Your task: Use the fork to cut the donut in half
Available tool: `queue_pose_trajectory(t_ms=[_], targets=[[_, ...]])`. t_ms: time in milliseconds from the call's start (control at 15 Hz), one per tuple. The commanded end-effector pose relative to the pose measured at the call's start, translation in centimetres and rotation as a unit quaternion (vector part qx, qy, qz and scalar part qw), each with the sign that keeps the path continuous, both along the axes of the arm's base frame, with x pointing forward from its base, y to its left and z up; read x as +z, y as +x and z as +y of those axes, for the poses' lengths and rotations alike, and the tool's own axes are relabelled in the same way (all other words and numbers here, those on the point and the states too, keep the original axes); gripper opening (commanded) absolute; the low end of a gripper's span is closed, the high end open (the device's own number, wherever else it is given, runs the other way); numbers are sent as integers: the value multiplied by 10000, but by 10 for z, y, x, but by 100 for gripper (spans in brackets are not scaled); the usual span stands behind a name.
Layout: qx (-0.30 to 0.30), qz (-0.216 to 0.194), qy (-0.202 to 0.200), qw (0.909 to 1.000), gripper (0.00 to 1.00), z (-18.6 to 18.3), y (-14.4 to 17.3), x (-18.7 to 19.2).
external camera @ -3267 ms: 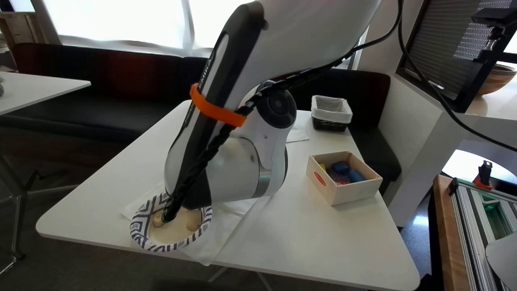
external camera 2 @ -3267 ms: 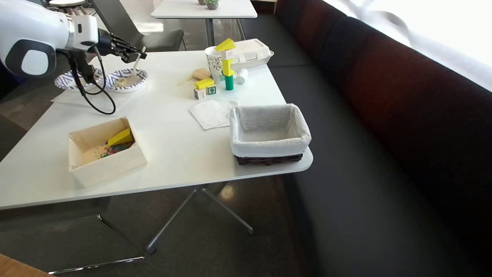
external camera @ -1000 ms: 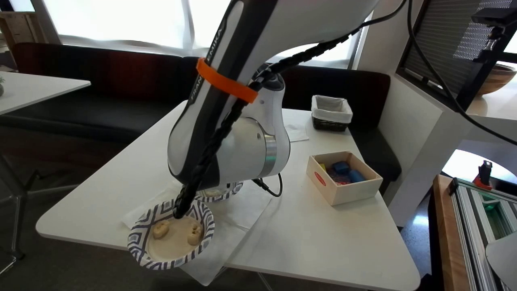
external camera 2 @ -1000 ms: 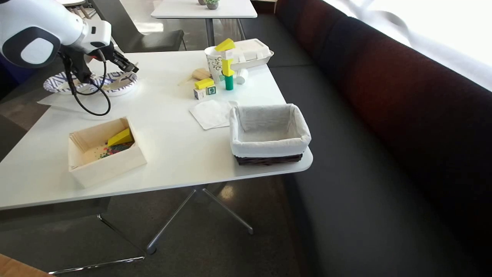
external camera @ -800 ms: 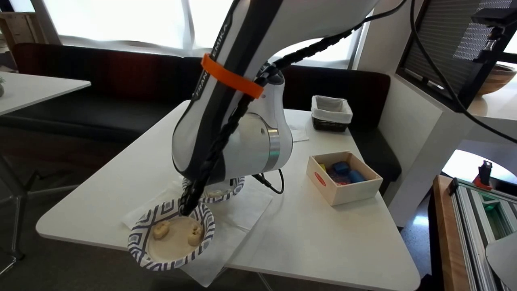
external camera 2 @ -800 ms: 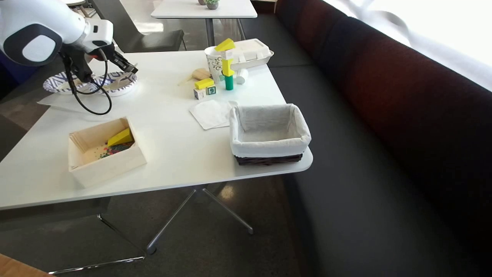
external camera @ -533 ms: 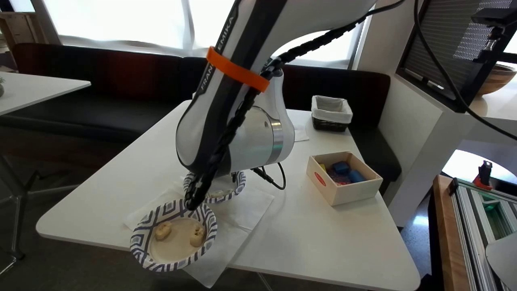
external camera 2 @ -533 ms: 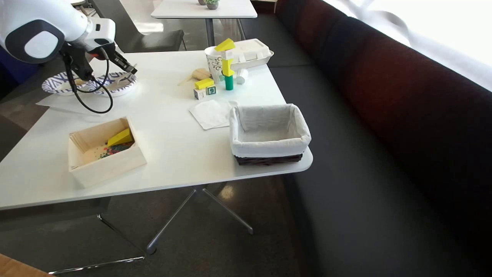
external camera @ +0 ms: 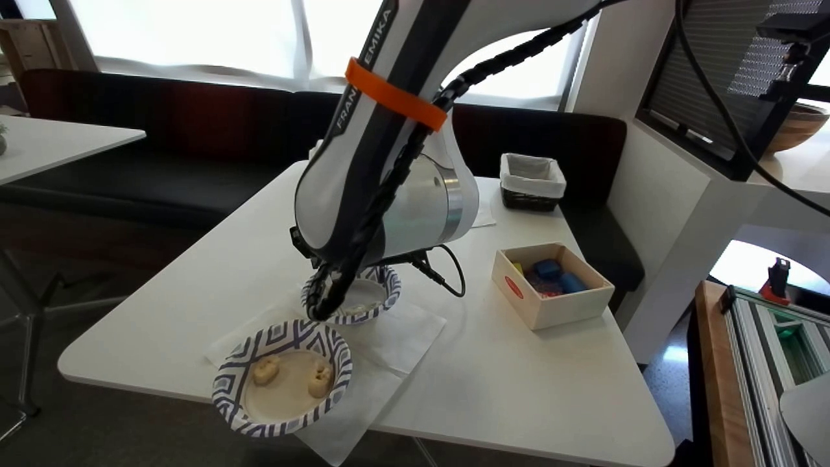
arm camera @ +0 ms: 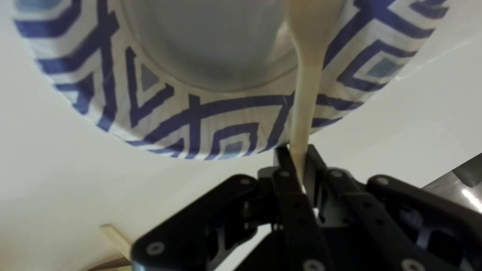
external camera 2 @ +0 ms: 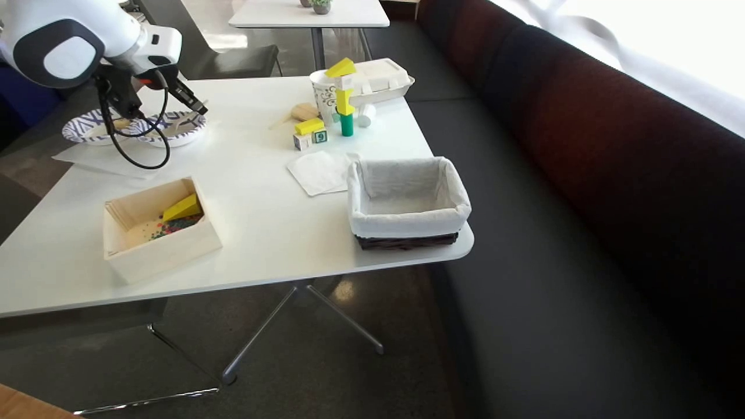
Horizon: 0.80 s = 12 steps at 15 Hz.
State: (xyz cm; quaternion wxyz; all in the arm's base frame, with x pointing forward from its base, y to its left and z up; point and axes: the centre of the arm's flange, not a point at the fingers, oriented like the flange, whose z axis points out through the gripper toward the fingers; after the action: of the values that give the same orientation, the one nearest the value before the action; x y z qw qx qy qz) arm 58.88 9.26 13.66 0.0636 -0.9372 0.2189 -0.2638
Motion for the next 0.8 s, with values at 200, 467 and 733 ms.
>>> queue_pose_trajectory(t_ms=[200, 467, 733], targets=[[-194, 254, 64, 9995, 3, -5, -6, 0], [-302, 246, 127, 9992, 3, -9, -6, 6], [-359, 245, 154, 9989, 3, -12, -5, 15]])
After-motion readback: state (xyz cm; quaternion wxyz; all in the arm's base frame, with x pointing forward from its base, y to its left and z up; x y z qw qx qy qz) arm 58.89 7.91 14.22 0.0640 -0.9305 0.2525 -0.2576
